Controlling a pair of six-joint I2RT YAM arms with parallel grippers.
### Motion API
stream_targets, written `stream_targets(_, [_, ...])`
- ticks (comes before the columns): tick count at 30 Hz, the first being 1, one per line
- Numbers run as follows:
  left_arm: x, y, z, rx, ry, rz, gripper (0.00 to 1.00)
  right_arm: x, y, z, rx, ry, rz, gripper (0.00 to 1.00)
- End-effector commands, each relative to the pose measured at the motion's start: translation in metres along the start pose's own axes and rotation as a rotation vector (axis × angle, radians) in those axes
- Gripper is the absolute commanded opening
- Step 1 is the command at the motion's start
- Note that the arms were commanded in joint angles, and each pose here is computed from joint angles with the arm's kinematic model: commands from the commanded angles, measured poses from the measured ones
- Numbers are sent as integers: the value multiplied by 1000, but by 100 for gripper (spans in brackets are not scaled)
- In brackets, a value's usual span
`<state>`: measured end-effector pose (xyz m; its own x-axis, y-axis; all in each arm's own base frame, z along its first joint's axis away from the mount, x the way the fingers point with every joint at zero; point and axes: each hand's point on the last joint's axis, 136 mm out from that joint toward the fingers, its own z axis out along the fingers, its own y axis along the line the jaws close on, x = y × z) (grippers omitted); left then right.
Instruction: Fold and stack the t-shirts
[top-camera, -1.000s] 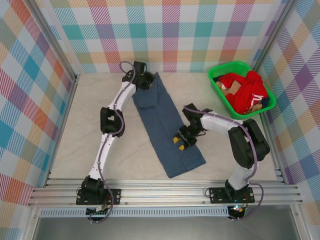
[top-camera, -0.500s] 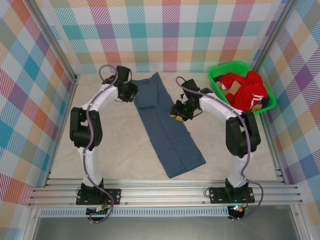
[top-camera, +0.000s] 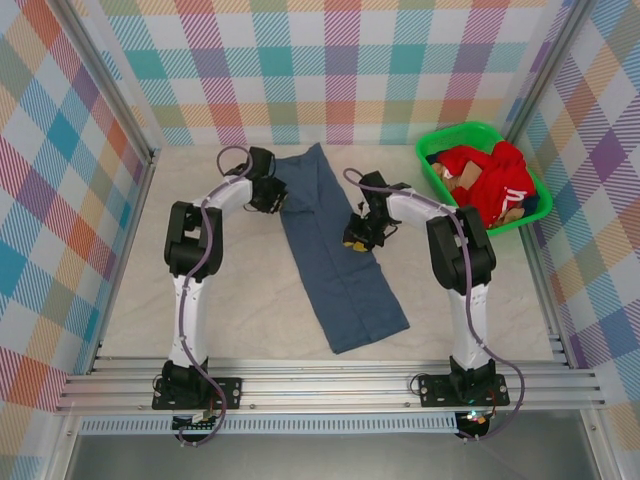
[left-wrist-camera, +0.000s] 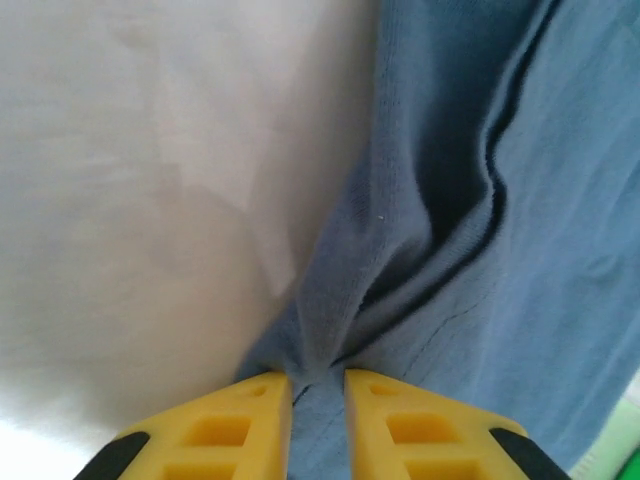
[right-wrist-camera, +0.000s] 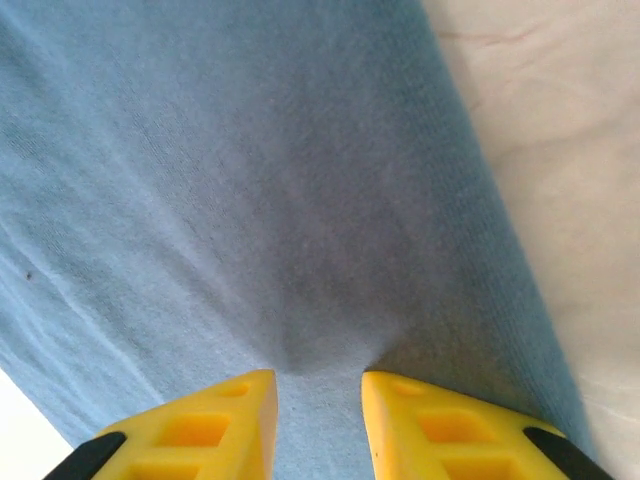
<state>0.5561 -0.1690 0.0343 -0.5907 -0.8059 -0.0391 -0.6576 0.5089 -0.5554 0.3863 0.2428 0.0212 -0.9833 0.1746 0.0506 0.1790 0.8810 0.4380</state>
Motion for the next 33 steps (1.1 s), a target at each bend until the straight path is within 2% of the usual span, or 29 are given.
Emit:
stream_targets(1, [28, -10, 33, 10, 69, 30, 22, 17, -40, 6, 74, 40, 216, 30])
stream_targets(7, [36, -34, 56, 19, 76, 57, 22, 23, -33, 8, -18, 41, 353, 31])
stream_targets(14, [9, -34, 50, -5, 19, 49, 21, 9, -42, 5, 66, 25, 368, 31])
stream_targets(17, [2, -47, 28, 21, 1, 78, 28, 10, -42, -5, 69, 6, 378, 32])
stream_targets(20, [2, -71, -14, 56, -35, 144, 42, 7, -24, -29, 15, -74, 306, 36])
stream_targets(22, [8, -77, -50, 40, -66, 208, 47, 7, -11, -50, -10, -125, 239, 39])
stream_targets(25, [39, -53, -87, -21, -10, 267, 47, 19, -5, -77, -20, -152, 189, 41])
stream_targets(26, [57, -34, -95, -50, 34, 286, 47, 26, -7, -84, -17, -149, 179, 41])
stream_targets(29, [123, 33, -119, -123, 213, 345, 44, 62, -17, -96, -4, -90, 175, 41])
stream_targets(33, [223, 135, -157, -217, 496, 455, 42, 134, -41, -95, 41, 50, 144, 41])
